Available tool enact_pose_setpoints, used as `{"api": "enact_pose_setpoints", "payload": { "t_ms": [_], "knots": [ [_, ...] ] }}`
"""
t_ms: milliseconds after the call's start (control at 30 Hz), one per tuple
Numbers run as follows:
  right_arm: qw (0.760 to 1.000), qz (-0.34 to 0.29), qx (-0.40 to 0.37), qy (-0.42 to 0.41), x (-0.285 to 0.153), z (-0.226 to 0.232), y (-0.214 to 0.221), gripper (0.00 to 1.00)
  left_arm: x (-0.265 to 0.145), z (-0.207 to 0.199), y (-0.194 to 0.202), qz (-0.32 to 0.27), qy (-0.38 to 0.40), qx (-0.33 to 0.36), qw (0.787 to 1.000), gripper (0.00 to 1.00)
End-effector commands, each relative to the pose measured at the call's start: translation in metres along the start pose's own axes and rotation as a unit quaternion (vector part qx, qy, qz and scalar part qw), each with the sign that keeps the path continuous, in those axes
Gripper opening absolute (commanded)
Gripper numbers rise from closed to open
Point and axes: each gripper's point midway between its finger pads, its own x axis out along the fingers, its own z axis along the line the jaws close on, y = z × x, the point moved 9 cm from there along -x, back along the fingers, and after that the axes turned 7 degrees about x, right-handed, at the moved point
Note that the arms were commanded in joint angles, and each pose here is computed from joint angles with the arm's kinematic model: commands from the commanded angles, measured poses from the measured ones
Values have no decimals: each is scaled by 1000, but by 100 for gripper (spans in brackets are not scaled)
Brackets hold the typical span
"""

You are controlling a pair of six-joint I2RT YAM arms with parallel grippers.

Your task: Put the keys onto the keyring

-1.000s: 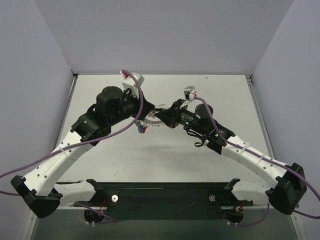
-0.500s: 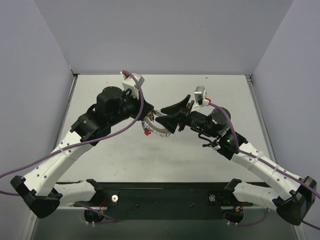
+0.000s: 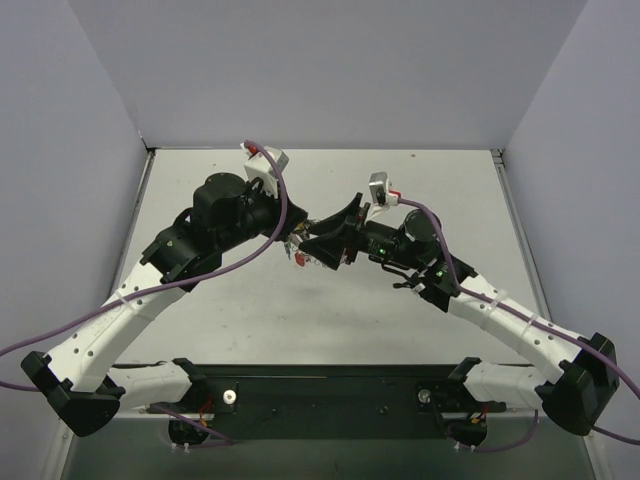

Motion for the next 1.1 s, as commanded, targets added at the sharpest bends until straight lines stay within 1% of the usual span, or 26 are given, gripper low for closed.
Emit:
{"api": "enact_pose_setpoints", "payload": {
  "t_ms": [0,100,267,433,467,500,933,1067],
  "knots": [
    [998,-48,11,30,5,1,-13,57,-15,-9,-31,-76,20,1,997,0],
    [998,-49,16,39,6,-4,-10,62,-15,-10,-31,-77,23,-1,997,0],
    [997,-48,35,48,14,-10,-7,62,-14,-10,-30,-75,27,-2,997,0],
    [997,-46,43,52,19,-13,-6,50,-13,-11,-30,-77,29,-2,997,0],
    [996,-45,47,53,19,-14,-5,44,-13,-11,-30,-76,31,-3,997,0],
    [996,-47,47,54,19,-14,-5,41,-13,-11,-30,-77,32,-4,997,0],
    [993,-77,45,76,17,-17,-10,40,-14,-12,-27,-77,38,-7,996,0],
    [993,-80,48,76,19,-17,-11,33,-13,-13,-28,-78,42,-10,996,0]
  ]
}}
